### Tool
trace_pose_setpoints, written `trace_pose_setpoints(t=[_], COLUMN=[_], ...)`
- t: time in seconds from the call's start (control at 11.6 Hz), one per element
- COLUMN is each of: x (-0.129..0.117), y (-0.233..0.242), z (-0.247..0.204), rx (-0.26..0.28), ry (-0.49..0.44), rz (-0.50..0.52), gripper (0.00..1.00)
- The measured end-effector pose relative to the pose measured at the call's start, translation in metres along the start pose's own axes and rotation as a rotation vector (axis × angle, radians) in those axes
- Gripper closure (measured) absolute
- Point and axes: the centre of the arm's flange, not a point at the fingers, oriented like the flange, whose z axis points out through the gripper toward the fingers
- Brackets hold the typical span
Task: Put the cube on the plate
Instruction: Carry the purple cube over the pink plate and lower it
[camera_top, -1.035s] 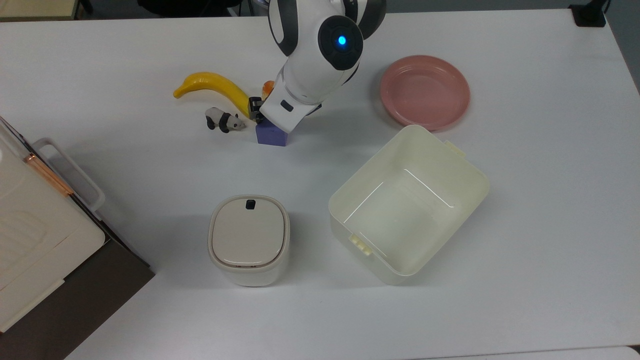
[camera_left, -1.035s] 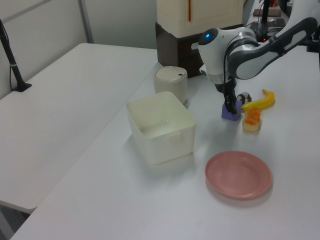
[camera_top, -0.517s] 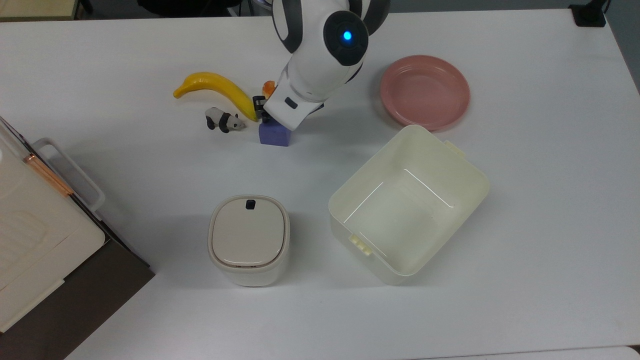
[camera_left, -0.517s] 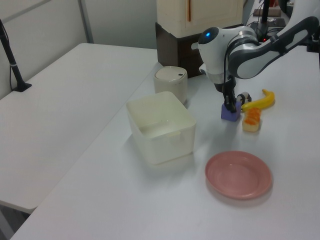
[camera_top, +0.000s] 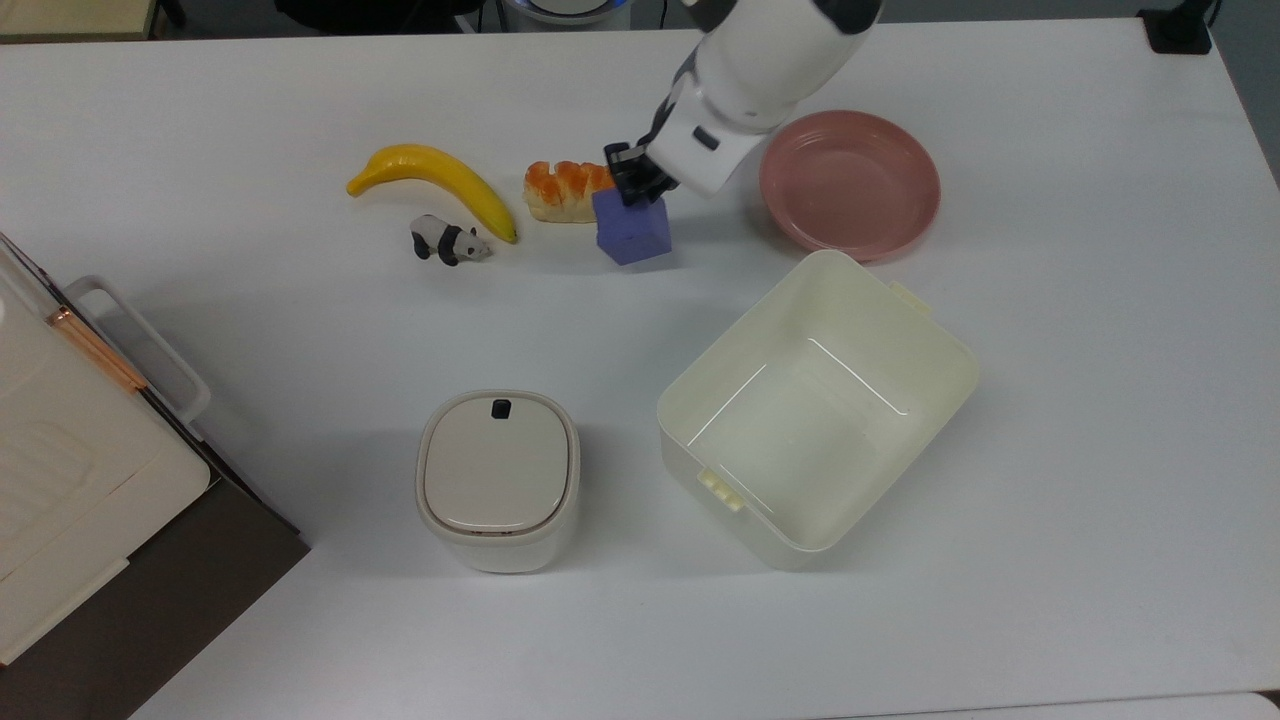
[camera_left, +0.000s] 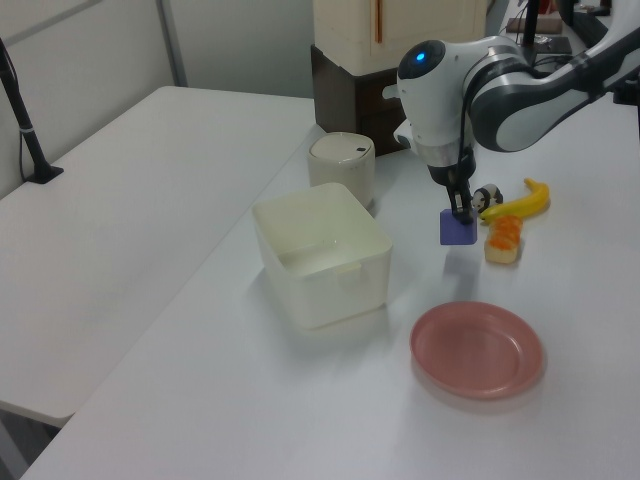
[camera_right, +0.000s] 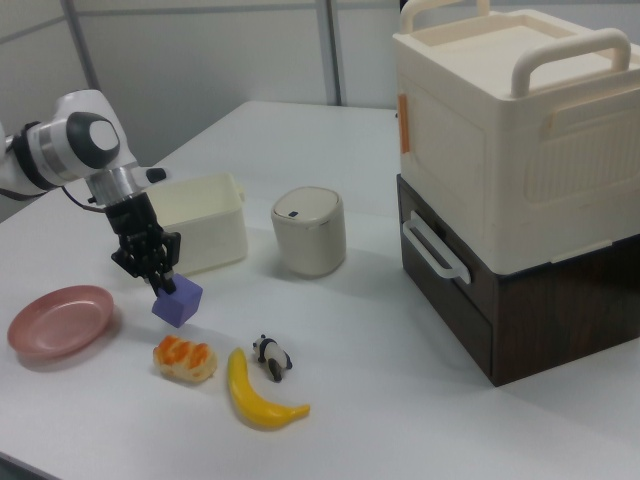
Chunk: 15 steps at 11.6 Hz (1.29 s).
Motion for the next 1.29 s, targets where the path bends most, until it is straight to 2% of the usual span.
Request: trace_pose_setpoints(t=[0.09, 0.26, 0.69, 1.03, 1.29], x=[-0.001, -0.003, -0.023, -0.039, -0.051], y=[-0.005, -0.021, -0.122, -0.190, -0.235], z=[-0.004, -0.011, -0.065, -0.071, -0.069], rx=[-0.001, -0.002, -0.016, -0.034, -0.027], ry=[0.005, 0.015, 0.089, 0.108, 0.109], rz=[0.000, -0.002, 0.000, -0.031, -0.030], gripper=[0.85, 0.85, 0.85, 0.85, 0.85])
